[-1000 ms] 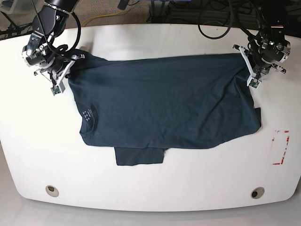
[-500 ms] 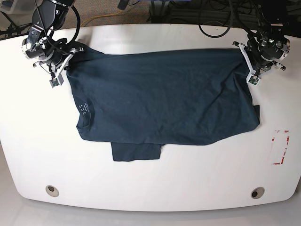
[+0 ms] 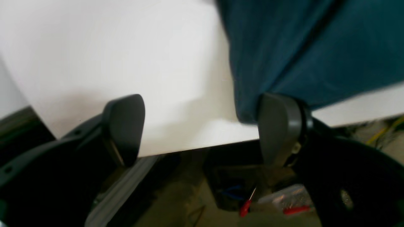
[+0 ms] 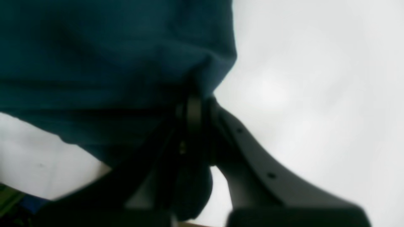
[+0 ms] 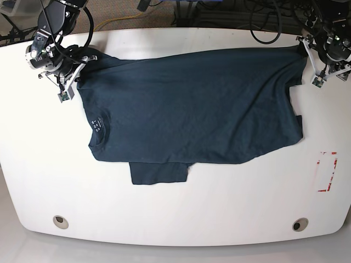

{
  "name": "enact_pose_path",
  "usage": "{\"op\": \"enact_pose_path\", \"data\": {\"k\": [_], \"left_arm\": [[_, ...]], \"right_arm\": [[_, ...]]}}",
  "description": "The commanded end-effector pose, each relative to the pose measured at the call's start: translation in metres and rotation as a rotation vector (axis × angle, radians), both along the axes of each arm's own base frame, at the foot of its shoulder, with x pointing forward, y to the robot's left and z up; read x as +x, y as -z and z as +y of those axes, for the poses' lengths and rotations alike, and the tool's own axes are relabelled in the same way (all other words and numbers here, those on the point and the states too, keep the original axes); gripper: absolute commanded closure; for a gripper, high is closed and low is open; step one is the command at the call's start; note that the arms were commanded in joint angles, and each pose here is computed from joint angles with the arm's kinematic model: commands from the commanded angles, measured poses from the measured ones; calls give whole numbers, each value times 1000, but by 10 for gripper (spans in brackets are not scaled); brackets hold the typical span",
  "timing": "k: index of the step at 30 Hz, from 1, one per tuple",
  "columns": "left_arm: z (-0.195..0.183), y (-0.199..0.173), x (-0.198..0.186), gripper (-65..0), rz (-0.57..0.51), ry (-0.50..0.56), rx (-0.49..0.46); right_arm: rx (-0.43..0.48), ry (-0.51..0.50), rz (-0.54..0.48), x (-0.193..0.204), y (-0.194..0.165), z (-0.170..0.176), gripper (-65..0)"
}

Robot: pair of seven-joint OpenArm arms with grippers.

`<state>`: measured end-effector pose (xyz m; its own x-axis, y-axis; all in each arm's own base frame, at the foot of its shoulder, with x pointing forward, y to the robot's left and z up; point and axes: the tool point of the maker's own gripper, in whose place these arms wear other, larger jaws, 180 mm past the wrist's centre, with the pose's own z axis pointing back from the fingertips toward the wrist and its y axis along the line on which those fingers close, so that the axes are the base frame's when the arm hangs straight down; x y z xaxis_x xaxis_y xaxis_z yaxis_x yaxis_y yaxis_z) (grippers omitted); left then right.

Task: Fold the T-shirt properly
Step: 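Drag the shirt with both grippers toward the robot, laying it flat, then release with the left gripper and move it along the shirt side toward the hem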

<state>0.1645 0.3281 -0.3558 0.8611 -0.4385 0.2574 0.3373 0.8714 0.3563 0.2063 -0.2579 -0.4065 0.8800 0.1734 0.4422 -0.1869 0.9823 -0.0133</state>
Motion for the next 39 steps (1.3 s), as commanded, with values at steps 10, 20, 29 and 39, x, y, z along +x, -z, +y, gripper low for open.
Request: {"op": "enact_pose_path", "data": {"k": [10,20,29,39], "left_arm": [[22,-65,64,-517,-293,-96,-69],[25,-41,108,-517,-269,-140,-152],[19,-11,147,-517,-263,-141,-245],[-10,18,168,-517,-234,-85,-344]], "right_arm": [[1,3,-33,7,-6,3,0],[18,7,-33,6,-4,9,0],[19,7,-34,7,-4,10,0],[18,7,-36,7,-4,10,0]]}}
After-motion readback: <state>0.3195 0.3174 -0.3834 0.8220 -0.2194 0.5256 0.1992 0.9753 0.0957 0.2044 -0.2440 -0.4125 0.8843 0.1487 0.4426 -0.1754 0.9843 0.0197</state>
